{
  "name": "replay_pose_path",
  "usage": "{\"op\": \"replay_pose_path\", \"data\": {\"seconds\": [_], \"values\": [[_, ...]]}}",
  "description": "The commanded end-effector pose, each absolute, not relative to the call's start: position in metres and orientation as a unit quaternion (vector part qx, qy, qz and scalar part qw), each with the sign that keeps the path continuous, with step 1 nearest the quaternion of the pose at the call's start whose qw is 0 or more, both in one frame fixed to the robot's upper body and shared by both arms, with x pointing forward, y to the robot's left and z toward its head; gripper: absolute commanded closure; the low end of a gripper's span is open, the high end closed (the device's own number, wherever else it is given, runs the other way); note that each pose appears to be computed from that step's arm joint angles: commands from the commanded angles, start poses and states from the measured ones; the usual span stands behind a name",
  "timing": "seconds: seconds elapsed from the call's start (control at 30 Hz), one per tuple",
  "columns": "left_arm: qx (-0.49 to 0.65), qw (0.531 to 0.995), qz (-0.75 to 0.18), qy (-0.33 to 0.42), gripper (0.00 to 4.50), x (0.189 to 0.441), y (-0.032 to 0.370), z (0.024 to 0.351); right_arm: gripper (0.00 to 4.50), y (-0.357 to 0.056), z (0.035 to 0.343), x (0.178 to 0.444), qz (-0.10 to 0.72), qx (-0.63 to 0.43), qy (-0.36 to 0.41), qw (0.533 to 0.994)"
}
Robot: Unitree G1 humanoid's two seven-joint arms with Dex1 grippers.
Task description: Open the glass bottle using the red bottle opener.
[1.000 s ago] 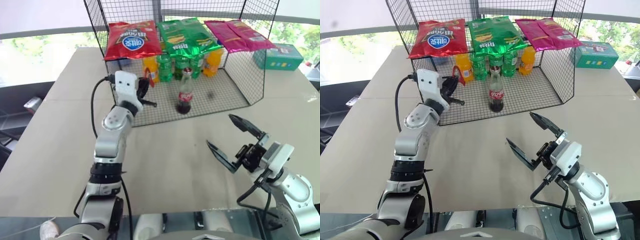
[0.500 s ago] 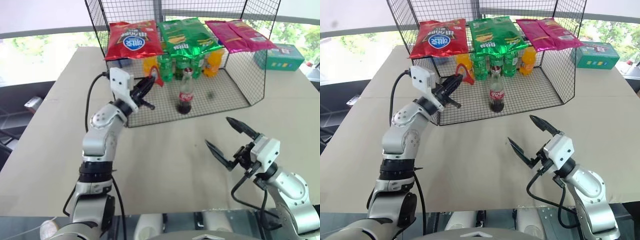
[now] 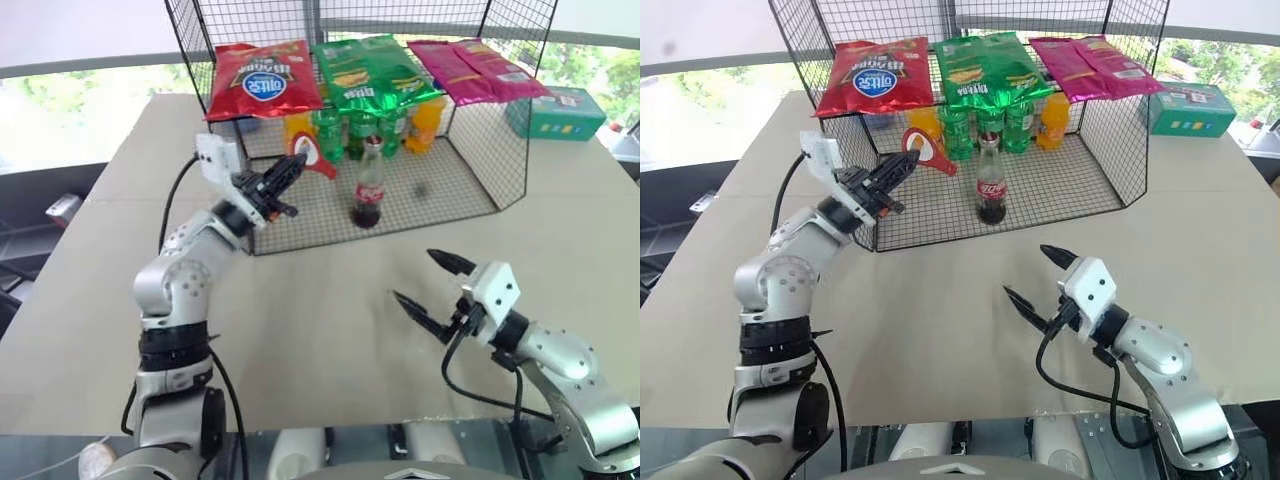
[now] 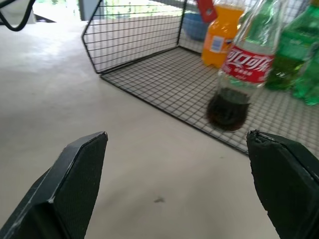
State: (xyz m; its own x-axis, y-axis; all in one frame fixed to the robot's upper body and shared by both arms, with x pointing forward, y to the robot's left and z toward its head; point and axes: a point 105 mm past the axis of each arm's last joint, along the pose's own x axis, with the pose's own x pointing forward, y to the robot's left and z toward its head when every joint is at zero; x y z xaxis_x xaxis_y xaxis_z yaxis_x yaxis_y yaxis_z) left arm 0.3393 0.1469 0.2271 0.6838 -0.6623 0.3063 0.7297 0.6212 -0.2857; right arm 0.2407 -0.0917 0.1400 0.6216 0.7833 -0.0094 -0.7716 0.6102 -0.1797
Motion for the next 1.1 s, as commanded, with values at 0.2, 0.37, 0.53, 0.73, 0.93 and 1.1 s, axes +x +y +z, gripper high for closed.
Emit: {"op": "replay_pose_path", "data": {"seconds": [0.2, 0.37, 0.53, 0.73, 0.93, 1.1], "values": [[-0.246, 0.777, -0.579, -0.030, 4.47, 0.243, 0.137, 0.223, 0.00, -0.058, 0.201, 0.231, 0.581, 0.089, -0.026, 0.809], [-0.245, 0.746, -0.618, -0.031, 4.47, 0.231, 0.125, 0.229, 0.00, -0.044, 0.213, 0.226, 0.642, 0.142, 0.012, 0.753], [-0.219, 0.732, -0.644, -0.025, 4.47, 0.225, 0.116, 0.230, 0.00, -0.036, 0.219, 0.225, 0.668, 0.163, 0.036, 0.726], [-0.196, 0.726, -0.659, -0.026, 4.50, 0.221, 0.111, 0.228, 1.25, -0.032, 0.218, 0.221, 0.686, 0.157, 0.061, 0.708], [-0.185, 0.717, -0.671, -0.035, 4.50, 0.220, 0.106, 0.232, 3.95, -0.030, 0.207, 0.214, 0.700, 0.130, 0.094, 0.696], [-0.174, 0.712, -0.679, -0.034, 4.50, 0.217, 0.105, 0.231, 4.47, -0.032, 0.204, 0.214, 0.699, 0.127, 0.097, 0.697]]}}
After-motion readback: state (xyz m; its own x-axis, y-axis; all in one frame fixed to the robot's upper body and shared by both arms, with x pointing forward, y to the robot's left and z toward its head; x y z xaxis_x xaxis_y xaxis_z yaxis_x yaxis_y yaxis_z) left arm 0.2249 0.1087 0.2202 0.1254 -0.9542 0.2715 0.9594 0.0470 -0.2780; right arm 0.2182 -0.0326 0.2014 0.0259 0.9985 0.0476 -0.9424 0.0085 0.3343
